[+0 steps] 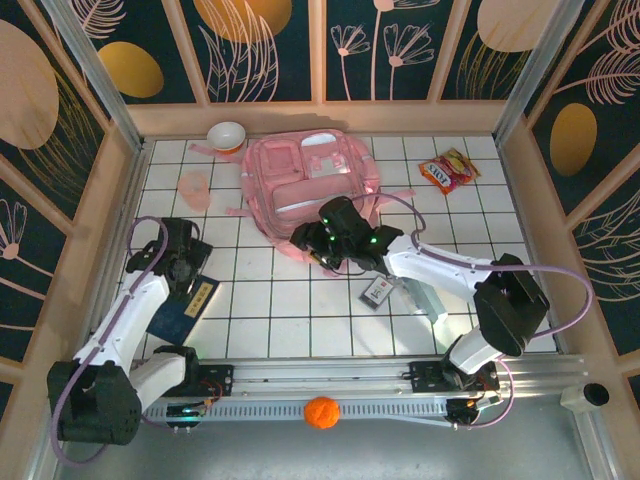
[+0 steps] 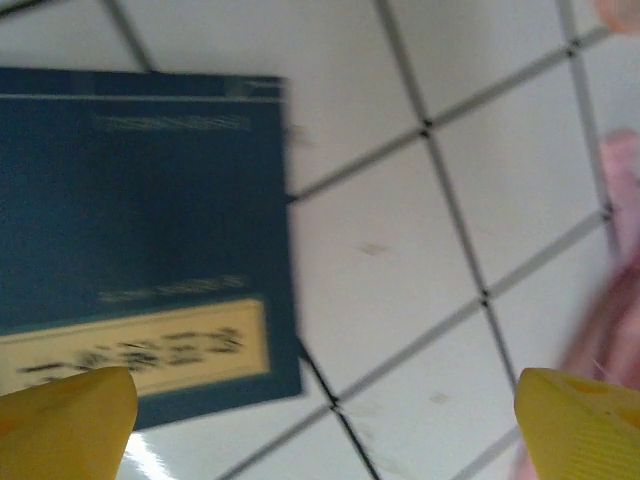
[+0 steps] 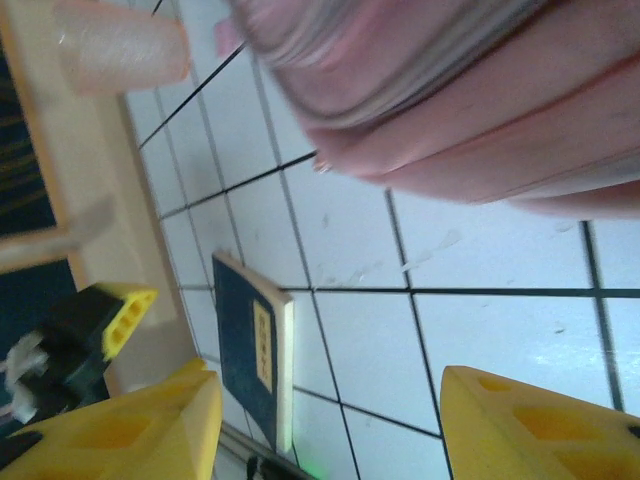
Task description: Pack the student bag
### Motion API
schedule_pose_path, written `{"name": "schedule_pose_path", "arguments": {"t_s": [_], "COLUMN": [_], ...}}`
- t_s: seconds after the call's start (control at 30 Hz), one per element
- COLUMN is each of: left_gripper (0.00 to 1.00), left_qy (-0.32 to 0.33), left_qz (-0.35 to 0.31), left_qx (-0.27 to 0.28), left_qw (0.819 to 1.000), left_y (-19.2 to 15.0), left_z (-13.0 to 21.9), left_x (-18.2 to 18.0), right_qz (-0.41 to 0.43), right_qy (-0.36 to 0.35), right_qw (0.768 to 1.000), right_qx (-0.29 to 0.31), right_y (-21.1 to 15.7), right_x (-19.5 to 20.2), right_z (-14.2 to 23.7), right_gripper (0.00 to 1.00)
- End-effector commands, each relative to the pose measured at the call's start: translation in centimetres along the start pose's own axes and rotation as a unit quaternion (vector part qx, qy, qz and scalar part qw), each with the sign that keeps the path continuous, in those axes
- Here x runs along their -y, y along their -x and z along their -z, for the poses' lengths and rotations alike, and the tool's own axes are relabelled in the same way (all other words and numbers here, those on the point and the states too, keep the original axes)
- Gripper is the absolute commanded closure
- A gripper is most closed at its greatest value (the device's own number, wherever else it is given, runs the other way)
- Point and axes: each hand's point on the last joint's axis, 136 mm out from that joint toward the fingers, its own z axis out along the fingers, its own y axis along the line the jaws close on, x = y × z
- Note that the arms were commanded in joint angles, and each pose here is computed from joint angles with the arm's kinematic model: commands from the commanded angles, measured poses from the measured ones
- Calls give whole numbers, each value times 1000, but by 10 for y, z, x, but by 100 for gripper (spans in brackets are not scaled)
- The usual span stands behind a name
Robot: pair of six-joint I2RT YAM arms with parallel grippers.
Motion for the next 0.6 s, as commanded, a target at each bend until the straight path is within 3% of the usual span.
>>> {"name": "schedule_pose_path", "arguments": {"t_s": [0.0,0.27,0.57], "left_gripper": [3,1,1], "left_qy": [88,111,169], "left_qz": [47,118,147], "left_qx": [27,72,98], "left_qw": [995,984,970], "left_y": [10,25,44], "left_z": [-3,-10,-24], "left_x": [-57,-110,-130], "right_qz": [61,101,121], "right_qy": [10,37,58], "right_qw": [998,993,988], "right_qx": [-28,-55,-74], "right_y": [-12,-27,-32], "right_x": [-21,-44,-54], "right_z": [-2,-29,-50], "right_gripper": [41,42,42]}}
